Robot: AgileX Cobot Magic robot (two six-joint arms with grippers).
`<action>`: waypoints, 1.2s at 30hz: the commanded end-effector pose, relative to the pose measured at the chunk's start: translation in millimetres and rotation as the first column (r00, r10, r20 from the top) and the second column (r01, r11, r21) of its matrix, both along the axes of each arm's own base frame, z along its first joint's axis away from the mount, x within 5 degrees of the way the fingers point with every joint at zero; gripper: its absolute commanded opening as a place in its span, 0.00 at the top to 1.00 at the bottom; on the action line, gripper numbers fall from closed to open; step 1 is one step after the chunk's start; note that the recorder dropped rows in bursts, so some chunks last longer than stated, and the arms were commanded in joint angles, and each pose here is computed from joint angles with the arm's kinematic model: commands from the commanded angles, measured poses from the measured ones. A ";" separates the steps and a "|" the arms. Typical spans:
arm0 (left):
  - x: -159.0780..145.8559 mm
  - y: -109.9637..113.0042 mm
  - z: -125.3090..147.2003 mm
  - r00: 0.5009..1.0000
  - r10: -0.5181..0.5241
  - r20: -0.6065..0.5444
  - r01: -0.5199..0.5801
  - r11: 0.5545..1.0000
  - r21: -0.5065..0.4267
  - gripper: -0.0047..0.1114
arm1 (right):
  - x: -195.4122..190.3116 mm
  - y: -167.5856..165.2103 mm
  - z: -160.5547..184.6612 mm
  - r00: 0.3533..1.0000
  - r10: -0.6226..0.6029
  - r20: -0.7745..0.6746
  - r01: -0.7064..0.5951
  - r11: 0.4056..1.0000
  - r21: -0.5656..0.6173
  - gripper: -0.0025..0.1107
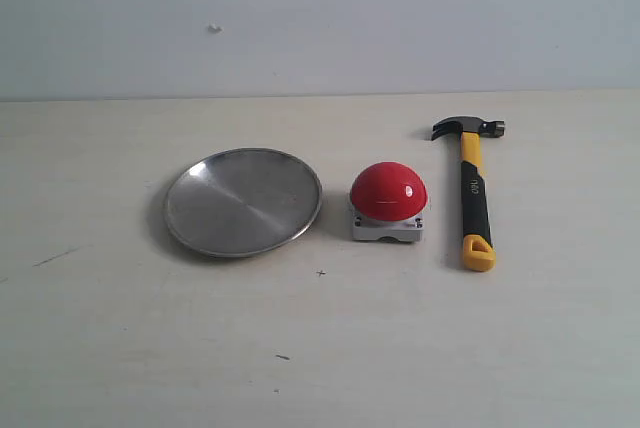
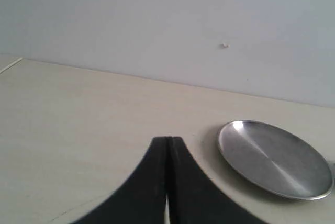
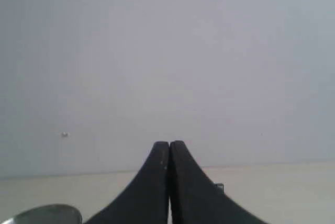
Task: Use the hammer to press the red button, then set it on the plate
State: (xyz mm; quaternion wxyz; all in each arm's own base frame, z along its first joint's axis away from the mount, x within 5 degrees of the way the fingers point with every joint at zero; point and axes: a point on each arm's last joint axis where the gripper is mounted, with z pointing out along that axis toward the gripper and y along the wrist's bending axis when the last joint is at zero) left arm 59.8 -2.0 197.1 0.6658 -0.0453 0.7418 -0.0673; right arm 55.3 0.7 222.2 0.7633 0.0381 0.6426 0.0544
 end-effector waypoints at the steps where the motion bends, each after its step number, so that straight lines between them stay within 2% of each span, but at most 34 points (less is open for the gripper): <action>1: -0.1 -0.5 1.5 1.000 -0.008 0.015 0.008 1.000 -0.009 0.96 | -3.8 -0.4 12.8 0.987 -0.004 0.160 0.001 1.000 0.016 0.98; 3: -0.1 -0.5 1.5 1.000 -0.008 0.015 0.008 1.000 -0.009 0.96 | -6.8 -0.4 20.3 0.969 0.001 0.247 -0.011 0.999 0.039 0.98; 7: -0.1 -0.5 1.5 1.000 -0.008 0.015 0.008 1.000 -0.009 0.96 | -15.1 -0.4 35.0 0.904 0.043 0.425 -0.159 0.957 0.241 0.98; 11: -0.1 -0.5 1.5 1.000 -0.008 0.015 0.008 1.000 -0.009 0.96 | -23.2 -1.2 45.1 0.834 0.039 0.550 -0.201 0.950 0.238 0.98; 17: -0.1 -0.5 1.5 1.000 -0.008 0.015 0.008 1.000 -0.009 0.96 | -23.3 -8.8 44.7 0.832 -0.024 0.554 -0.223 0.900 0.375 0.98; 21: -0.1 -0.5 1.5 1.000 -0.008 0.015 0.008 1.000 -0.009 0.96 | -16.7 -12.0 45.5 0.859 -0.080 0.506 -0.097 0.944 0.314 0.98; 23: -0.1 -0.5 1.5 1.000 -0.008 0.015 0.008 1.000 -0.009 0.96 | -12.7 -15.0 53.3 0.863 -0.112 0.493 -0.075 0.936 0.343 0.98; 26: -0.1 -0.5 1.5 1.000 -0.008 0.015 0.008 1.000 -0.009 0.96 | -1.7 -15.8 71.6 0.905 -0.117 0.409 -0.048 0.927 0.371 0.98; 30: -0.1 -0.5 1.5 1.000 -0.008 0.015 0.008 1.000 -0.009 0.96 | 31.1 -7.2 101.7 0.992 -0.065 0.113 0.050 0.991 0.127 0.98; 34: -0.1 -0.5 1.5 1.000 -0.008 0.015 0.008 1.000 -0.009 0.96 | 69.0 1.2 127.0 0.990 0.006 -0.138 -0.006 1.000 -0.001 0.98; 36: -0.1 -0.5 1.5 1.000 -0.008 0.015 0.008 1.000 -0.009 0.96 | 86.9 6.2 132.5 0.962 0.057 -0.266 -0.062 0.998 -0.008 0.98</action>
